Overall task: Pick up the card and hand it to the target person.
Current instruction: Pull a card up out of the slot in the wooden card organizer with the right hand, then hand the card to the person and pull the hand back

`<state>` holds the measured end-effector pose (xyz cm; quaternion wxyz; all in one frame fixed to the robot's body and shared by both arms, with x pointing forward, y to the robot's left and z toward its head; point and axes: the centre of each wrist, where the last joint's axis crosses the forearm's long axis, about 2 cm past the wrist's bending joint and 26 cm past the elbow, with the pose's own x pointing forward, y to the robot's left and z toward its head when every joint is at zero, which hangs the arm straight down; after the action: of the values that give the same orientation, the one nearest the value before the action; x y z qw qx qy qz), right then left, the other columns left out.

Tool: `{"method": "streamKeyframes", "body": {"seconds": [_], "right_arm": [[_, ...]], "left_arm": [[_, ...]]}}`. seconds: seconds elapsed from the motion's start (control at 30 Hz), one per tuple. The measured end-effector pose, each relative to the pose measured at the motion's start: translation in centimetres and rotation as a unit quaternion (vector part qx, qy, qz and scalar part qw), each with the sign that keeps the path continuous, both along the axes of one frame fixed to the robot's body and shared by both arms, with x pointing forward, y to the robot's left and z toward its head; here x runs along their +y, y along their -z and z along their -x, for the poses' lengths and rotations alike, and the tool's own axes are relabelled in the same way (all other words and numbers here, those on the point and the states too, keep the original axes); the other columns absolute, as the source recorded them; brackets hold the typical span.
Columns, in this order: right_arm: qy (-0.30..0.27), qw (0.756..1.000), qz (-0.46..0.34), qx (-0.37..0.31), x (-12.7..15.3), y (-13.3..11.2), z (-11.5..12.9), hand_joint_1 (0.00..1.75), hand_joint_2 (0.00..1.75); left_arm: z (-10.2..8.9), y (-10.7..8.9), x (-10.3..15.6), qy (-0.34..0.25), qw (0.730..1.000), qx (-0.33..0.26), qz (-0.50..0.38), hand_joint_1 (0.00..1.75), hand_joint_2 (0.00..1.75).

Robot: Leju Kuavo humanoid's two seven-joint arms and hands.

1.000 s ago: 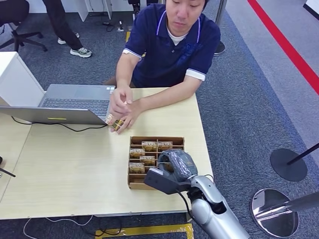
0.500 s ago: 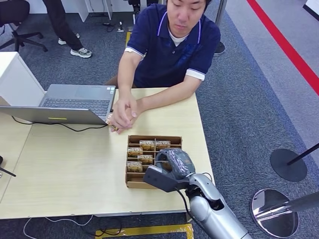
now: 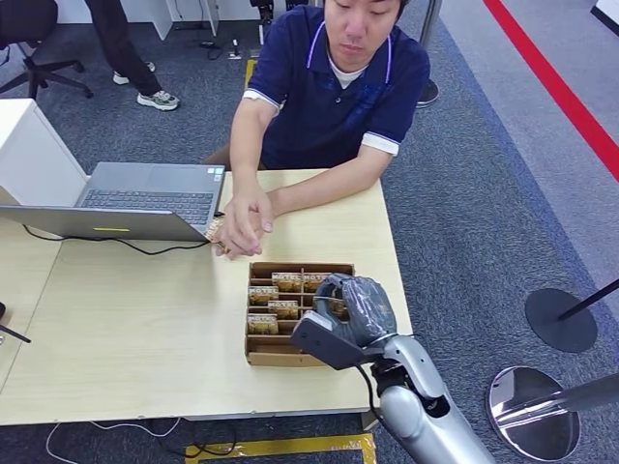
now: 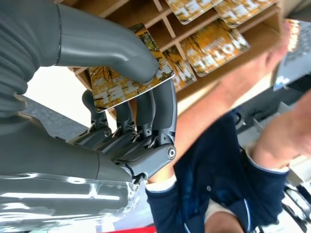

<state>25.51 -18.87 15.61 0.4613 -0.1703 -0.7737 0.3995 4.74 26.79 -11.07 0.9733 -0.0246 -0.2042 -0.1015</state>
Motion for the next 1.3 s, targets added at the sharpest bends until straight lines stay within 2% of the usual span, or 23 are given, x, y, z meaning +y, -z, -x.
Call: {"method": "streamKeyframes", "body": {"seconds": [0.37, 0.5, 0.9, 1.1, 1.3], "right_arm": [[-0.027, 0.999, -0.020, -0.021, 0.4, -1.2, -0.6, 1.31, 1.75], [-0.046, 0.998, -0.031, -0.034, 0.9, -2.2, -1.8, 1.31, 1.75], [-0.106, 0.992, -0.062, -0.020, 6.3, -6.0, -7.3, 1.31, 1.75], [-0.135, 0.987, -0.085, 0.005, 8.7, -6.8, -7.8, 1.31, 1.75], [-0.135, 0.986, -0.095, 0.013, 9.0, -6.8, -7.8, 1.31, 1.75]], "left_arm": [[0.0, 0.0, -0.2, -0.005, 1.000, 0.001, 0.003, 0.00, 1.75], [0.0, 0.0, -0.3, -0.008, 1.000, 0.002, 0.004, 0.00, 1.75], [-0.4, -0.1, -0.2, 0.007, 1.000, 0.002, 0.002, 0.00, 1.75], [-0.3, 0.0, 0.0, 0.020, 1.000, 0.000, 0.002, 0.00, 1.75], [-0.3, 0.0, 0.0, 0.028, 1.000, -0.001, 0.004, 0.00, 1.75]]}}
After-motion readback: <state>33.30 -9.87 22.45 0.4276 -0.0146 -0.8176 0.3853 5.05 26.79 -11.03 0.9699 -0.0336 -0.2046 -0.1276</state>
